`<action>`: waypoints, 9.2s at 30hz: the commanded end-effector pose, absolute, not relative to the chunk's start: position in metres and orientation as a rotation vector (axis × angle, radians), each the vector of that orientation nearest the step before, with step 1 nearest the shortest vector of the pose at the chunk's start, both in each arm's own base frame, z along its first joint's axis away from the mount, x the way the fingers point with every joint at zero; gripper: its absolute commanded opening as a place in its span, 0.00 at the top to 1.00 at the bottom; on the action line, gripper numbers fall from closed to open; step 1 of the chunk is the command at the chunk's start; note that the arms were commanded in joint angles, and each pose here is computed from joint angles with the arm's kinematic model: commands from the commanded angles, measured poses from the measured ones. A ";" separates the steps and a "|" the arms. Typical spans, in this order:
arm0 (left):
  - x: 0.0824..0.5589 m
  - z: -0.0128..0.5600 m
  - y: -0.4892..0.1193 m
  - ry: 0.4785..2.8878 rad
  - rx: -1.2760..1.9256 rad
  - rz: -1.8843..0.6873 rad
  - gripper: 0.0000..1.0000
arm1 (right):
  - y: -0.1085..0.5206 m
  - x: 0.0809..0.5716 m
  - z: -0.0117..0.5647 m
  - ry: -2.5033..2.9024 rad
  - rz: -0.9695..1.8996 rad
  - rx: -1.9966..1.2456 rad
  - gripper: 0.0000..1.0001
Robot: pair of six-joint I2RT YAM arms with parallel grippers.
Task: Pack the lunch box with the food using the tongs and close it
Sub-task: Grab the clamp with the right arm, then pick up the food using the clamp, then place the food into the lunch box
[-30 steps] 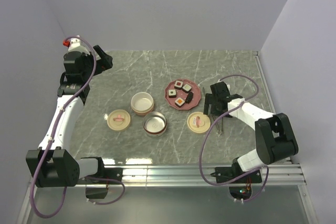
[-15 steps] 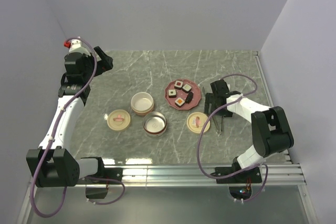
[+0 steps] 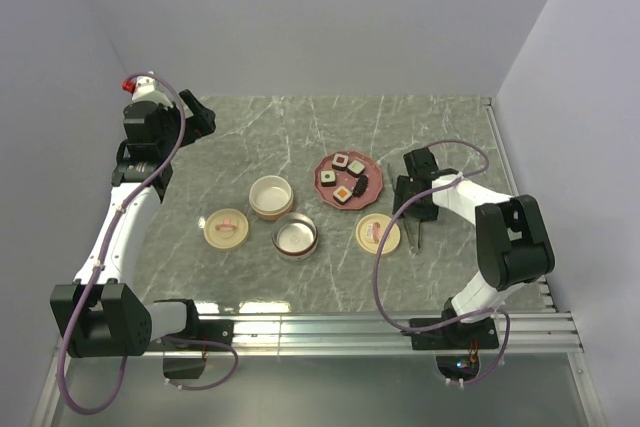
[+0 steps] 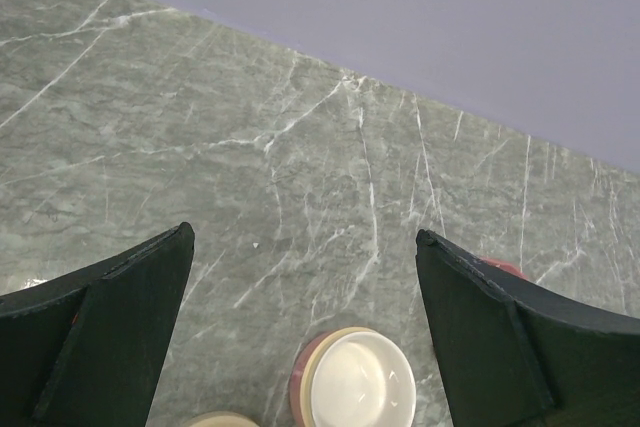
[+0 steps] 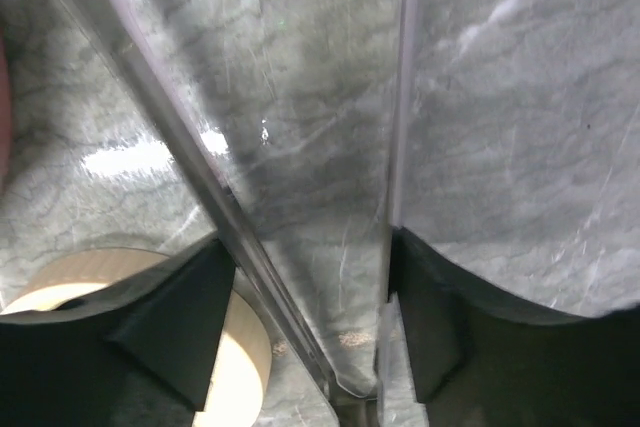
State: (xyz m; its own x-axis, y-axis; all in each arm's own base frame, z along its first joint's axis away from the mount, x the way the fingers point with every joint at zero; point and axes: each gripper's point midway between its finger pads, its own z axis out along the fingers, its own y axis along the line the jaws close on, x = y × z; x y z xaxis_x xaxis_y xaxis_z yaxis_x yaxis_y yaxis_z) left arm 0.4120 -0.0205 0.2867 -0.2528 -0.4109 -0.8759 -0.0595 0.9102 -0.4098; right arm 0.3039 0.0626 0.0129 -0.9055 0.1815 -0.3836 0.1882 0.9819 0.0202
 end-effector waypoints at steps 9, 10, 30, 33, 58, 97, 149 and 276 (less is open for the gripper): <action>0.410 0.309 -0.020 1.736 -0.339 -0.344 0.01 | 0.064 0.336 0.037 2.666 0.006 0.231 0.53; 0.410 0.309 -0.020 1.735 -0.341 -0.342 0.00 | 0.064 0.337 0.040 2.659 0.011 0.230 0.54; 0.417 0.310 -0.020 1.729 -0.345 -0.352 0.01 | 0.080 0.349 0.141 2.551 0.142 0.115 0.57; 0.417 0.311 -0.020 1.730 -0.347 -0.350 0.01 | 0.084 0.351 0.154 2.531 0.164 0.094 0.57; 0.417 0.311 -0.020 1.730 -0.345 -0.349 0.00 | 0.158 0.324 0.210 2.461 0.301 -0.127 0.57; 0.411 0.303 -0.026 1.738 -0.351 -0.376 0.00 | 0.156 0.283 0.153 2.649 0.117 -0.073 0.52; 0.406 0.296 -0.021 1.740 -0.365 -0.340 0.00 | 0.170 0.283 0.137 2.720 0.138 -0.078 0.92; 0.404 0.283 -0.022 1.776 -0.371 -0.347 0.00 | 0.361 0.293 0.198 2.384 0.383 -0.759 0.61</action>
